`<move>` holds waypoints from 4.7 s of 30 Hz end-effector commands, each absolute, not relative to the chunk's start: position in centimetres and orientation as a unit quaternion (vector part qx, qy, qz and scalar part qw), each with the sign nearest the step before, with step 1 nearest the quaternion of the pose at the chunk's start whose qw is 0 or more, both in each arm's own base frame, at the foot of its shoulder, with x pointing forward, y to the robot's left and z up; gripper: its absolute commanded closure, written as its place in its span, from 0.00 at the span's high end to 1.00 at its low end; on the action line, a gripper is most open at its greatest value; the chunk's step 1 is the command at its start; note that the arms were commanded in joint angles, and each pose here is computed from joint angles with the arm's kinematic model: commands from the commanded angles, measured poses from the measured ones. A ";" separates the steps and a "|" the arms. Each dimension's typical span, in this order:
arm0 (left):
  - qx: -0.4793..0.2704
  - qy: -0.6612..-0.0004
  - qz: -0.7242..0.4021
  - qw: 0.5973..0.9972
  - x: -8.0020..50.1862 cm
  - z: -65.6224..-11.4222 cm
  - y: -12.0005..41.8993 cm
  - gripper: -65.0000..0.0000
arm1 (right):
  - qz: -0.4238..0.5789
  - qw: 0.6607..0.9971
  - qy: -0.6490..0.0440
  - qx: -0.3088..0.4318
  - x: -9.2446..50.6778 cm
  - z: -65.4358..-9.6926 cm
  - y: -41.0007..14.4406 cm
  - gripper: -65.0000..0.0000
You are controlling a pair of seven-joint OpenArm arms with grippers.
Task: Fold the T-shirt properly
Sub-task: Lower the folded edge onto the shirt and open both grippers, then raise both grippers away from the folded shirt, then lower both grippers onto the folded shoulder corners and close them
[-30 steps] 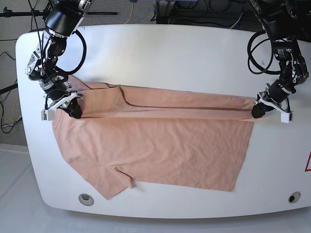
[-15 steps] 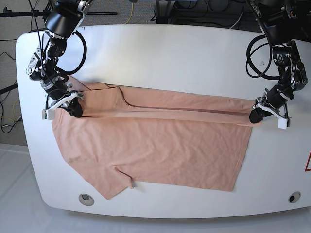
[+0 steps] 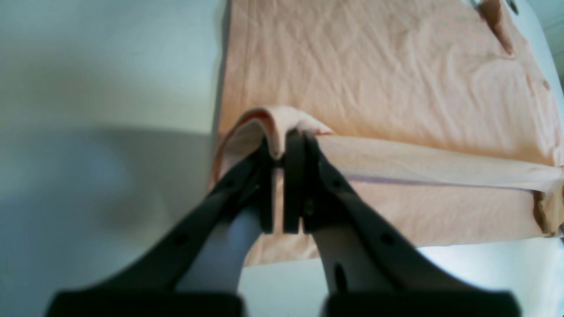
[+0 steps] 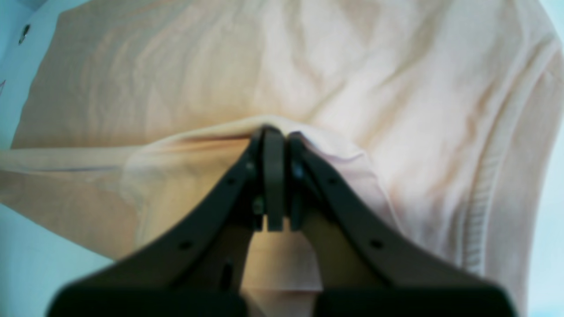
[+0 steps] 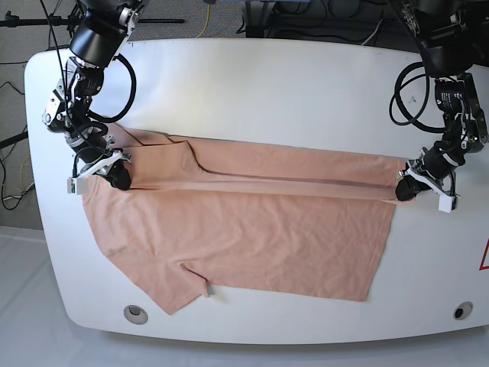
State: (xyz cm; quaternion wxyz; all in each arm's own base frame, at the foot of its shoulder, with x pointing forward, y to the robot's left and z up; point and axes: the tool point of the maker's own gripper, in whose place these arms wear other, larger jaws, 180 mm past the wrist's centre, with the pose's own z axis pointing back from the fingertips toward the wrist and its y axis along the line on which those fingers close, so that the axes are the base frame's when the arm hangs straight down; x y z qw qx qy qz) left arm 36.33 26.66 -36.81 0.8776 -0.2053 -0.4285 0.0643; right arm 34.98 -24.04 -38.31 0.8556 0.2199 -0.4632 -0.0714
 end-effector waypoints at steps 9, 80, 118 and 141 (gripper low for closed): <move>-0.188 -0.465 0.080 0.861 37.6 -34.7 28.8 0.30 | -0.057 0.836 -0.506 0.203 36.8 -35.8 -24.8 0.49; -0.089 -0.447 -0.040 0.889 29.3 -37.1 27.3 0.45 | -0.047 0.872 -0.484 0.056 28.4 -35.5 -32.7 0.66; -0.101 -0.426 0.020 0.899 30.1 -39.6 29.7 0.45 | -0.140 0.878 -0.449 0.091 27.4 -41.2 -34.1 0.65; -0.096 -0.453 0.028 0.886 32.0 -37.5 30.8 0.45 | -0.133 0.880 -0.446 0.098 27.9 -41.2 -33.0 0.65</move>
